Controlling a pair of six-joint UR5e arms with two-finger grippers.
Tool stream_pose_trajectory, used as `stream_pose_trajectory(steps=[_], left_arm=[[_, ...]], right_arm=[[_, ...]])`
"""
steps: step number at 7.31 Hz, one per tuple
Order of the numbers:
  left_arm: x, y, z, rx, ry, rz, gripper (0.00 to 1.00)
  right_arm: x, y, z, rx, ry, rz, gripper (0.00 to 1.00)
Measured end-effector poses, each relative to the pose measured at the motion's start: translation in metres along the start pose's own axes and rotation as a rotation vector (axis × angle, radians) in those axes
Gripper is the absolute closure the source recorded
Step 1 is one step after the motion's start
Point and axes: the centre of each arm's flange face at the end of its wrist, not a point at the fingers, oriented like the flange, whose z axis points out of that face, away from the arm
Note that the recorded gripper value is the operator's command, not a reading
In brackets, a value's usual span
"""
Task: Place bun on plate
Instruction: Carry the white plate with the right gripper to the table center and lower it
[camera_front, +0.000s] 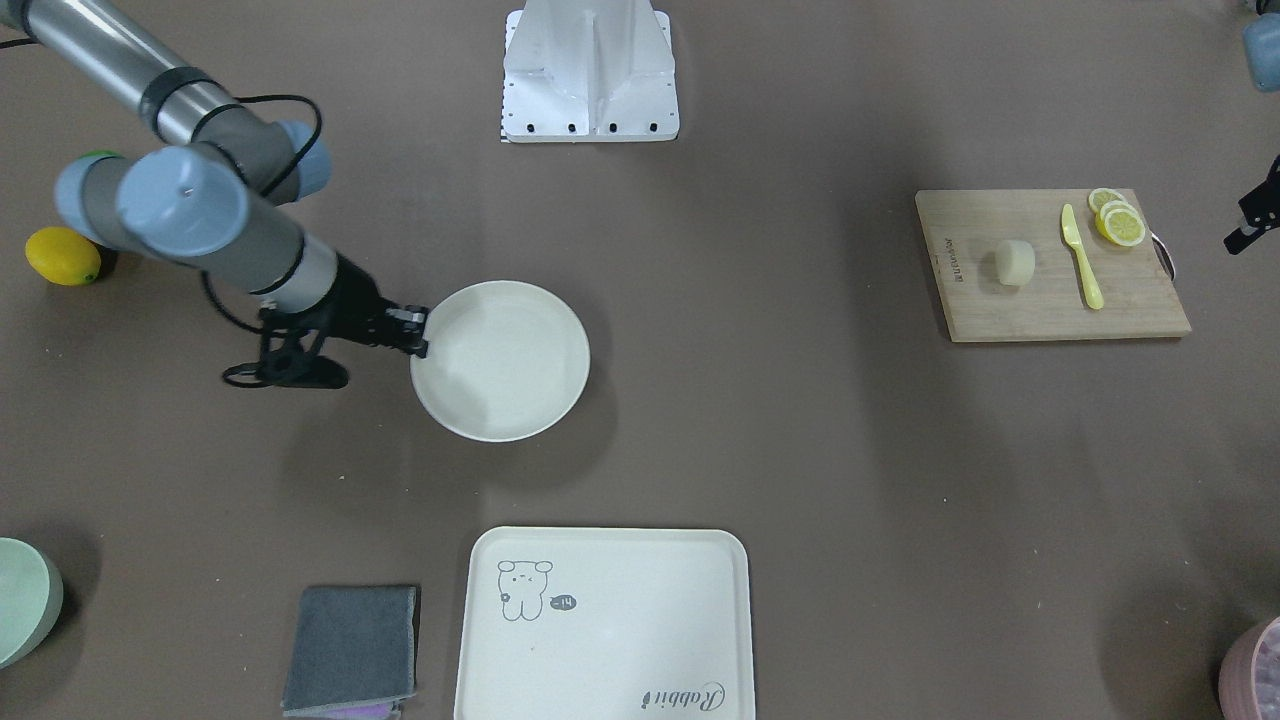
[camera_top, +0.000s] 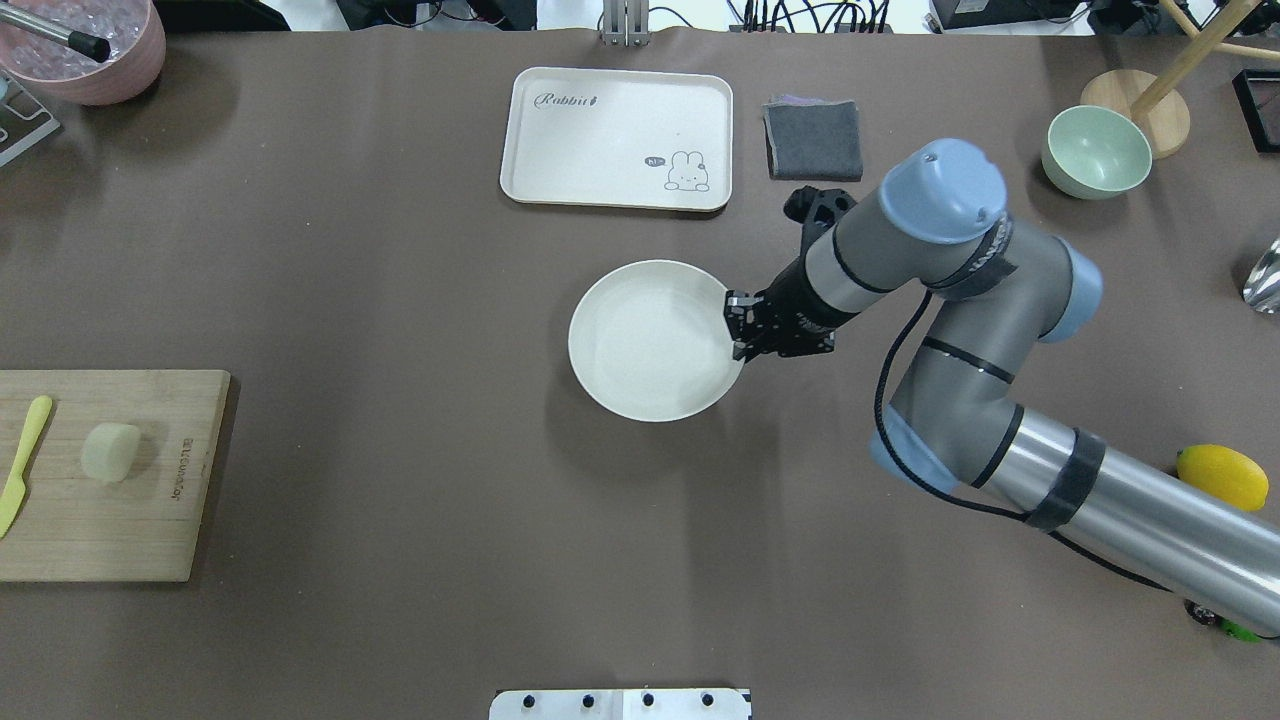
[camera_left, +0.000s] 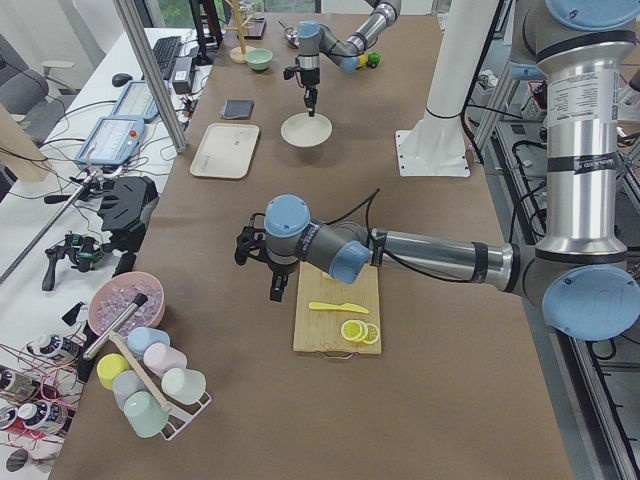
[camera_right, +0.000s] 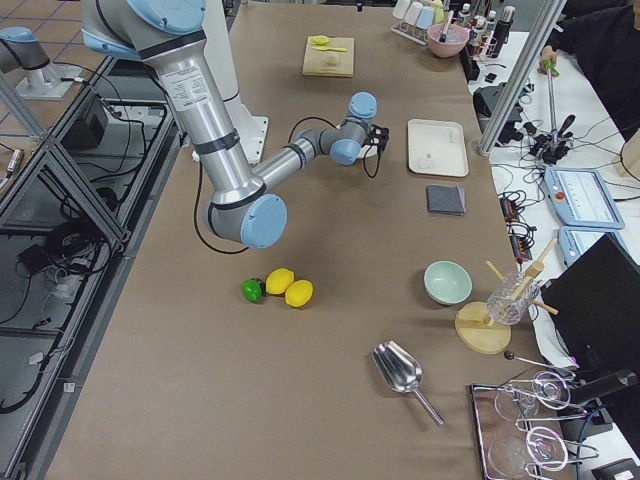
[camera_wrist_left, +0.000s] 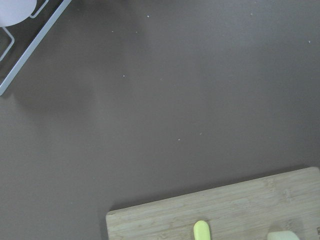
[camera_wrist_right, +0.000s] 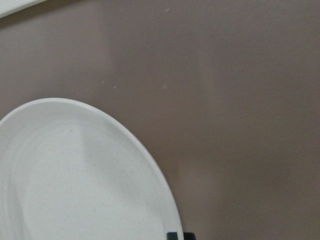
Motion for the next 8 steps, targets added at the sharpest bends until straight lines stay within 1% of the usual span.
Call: stream_pose_trajectory(steps=[1,2,3,4,5,7,8], left_arm=[[0.026,-0.007,0.013,-0.011,-0.004,-0.051,0.03],[0.045,-0.004,0.027,-0.022,-0.01,-0.086,0.02],[0.056,0.008,0.041,-0.027,-0.004,-0.124,0.02],[0.063,0.027,0.058,-0.031,0.002,-0.167,0.03],[0.072,0.047,0.077,-0.034,0.0,-0.2,0.03],[0.095,0.078,0.114,-0.043,-0.018,-0.233,0.04],[0.105,0.089,0.129,-0.046,-0.034,-0.232,0.06]], right_arm=[[-0.019,0.021,0.014,-0.005,-0.007,-0.012,1.0],[-0.028,0.036,0.025,-0.01,-0.009,-0.023,1.0],[-0.033,0.045,0.03,-0.015,-0.01,-0.03,0.78],[-0.034,0.049,0.034,-0.018,-0.009,-0.033,0.5],[-0.035,0.051,0.035,-0.021,-0.008,-0.035,0.01],[-0.033,0.052,0.036,-0.018,-0.005,-0.032,0.0],[-0.031,0.051,0.036,-0.015,-0.003,-0.03,0.0]])
